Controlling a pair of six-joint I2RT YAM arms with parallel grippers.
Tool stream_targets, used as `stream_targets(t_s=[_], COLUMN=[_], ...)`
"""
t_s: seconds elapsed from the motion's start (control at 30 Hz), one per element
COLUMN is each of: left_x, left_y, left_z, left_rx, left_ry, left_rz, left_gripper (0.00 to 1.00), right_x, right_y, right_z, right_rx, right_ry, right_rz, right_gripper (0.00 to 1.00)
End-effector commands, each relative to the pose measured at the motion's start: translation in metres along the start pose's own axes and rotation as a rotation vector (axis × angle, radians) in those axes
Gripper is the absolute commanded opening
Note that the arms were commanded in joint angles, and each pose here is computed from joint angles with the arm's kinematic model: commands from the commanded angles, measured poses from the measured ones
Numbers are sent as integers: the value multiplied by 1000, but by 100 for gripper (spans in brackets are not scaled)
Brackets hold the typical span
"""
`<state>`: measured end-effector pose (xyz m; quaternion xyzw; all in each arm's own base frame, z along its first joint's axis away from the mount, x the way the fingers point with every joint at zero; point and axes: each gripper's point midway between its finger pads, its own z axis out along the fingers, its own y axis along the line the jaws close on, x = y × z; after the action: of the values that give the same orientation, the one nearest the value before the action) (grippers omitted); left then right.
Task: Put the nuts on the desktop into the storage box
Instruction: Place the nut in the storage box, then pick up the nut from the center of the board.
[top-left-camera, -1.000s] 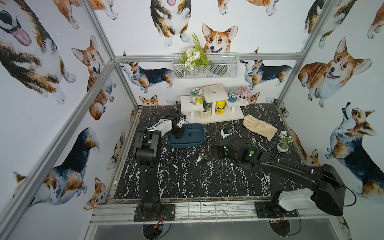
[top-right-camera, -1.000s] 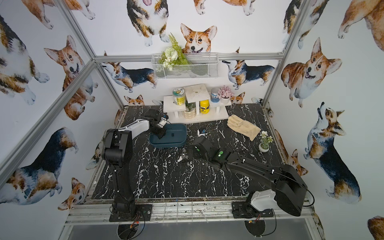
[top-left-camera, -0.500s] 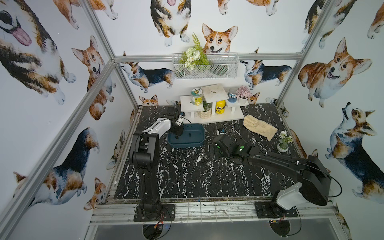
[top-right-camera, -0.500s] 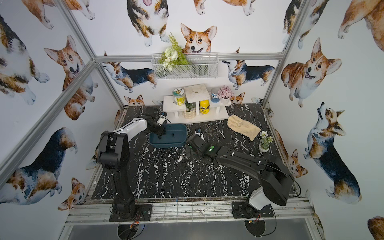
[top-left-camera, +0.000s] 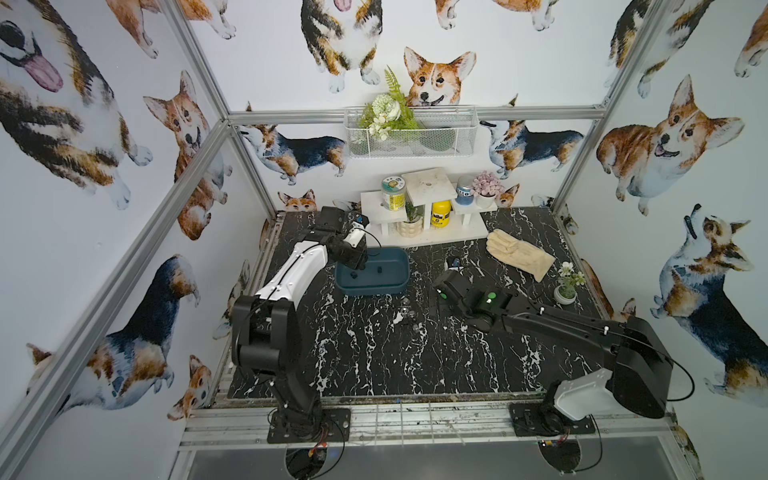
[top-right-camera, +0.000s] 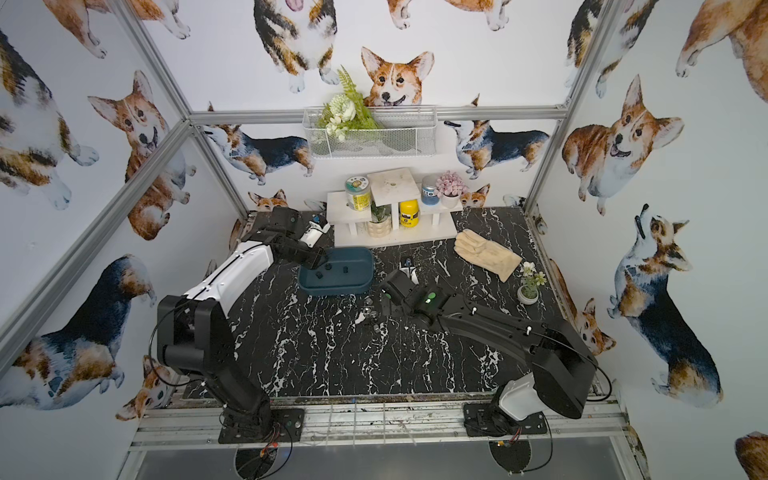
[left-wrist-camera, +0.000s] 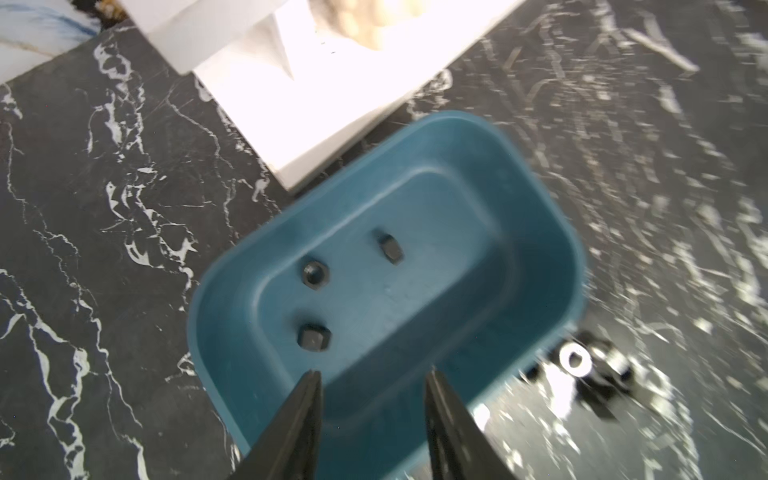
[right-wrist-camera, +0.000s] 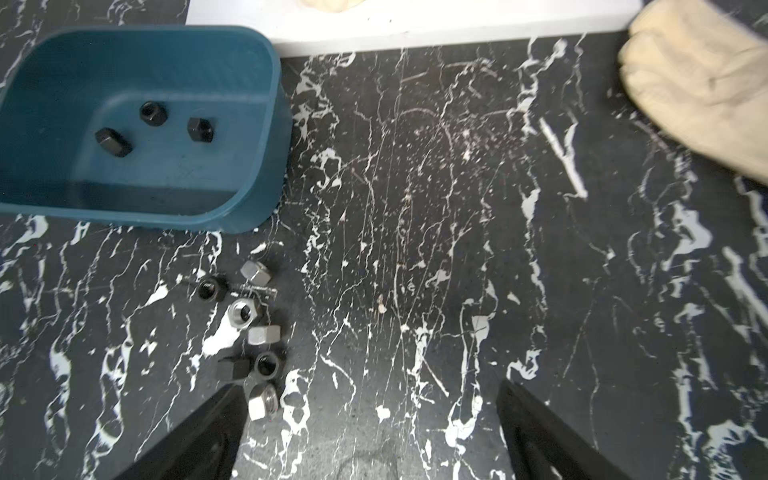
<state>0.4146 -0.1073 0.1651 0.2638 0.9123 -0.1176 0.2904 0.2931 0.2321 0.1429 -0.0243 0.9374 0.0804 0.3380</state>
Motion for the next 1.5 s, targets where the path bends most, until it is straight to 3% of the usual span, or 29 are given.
stream_targets(t_s=[0.0,0.23,0.37,0.47,0.53,0.63,0.7,0.87,1.0,1.27,1.47], left_x=[1,12,19,24,33,55,57,70,77,90,92], left_y=[-21,-42,-40,-33,-31,-37,-36,-53,-67,-78,-79], left_z=[-24,-62,-79,-91,-93,-91,-94,-94,-95,-92,-93], left_rx=[62,51,-34,-109,-126,-93,-99,-24,47,98,97], left_ry=[-44,-133,-179,-173,-137,-64,-85,-86,-83,-72,-73], left_rz=[52,132,178,206,204,219,175,205,220,235,241], left_gripper=[46,50,77,86,100,100,100,100,100,100,100], right_x=[4,27,43,53,58,66,72,85,89,92,94], right_y=[31,56,64,74,81,83,82,81,84,85,86], right_z=[-4,2,21,33,38,47,51,62,67,82,84], right_rx=[-172,-193,-161,-148,-151,-148,-139,-120,-130,-105,-96], right_ry=[67,128,191,219,235,251,272,319,330,331,346], right_rz=[70,92,74,28,2,-32,-55,-103,-116,-134,-135], right_gripper=[100,96,88,82,77,71,67,64,51,46,24])
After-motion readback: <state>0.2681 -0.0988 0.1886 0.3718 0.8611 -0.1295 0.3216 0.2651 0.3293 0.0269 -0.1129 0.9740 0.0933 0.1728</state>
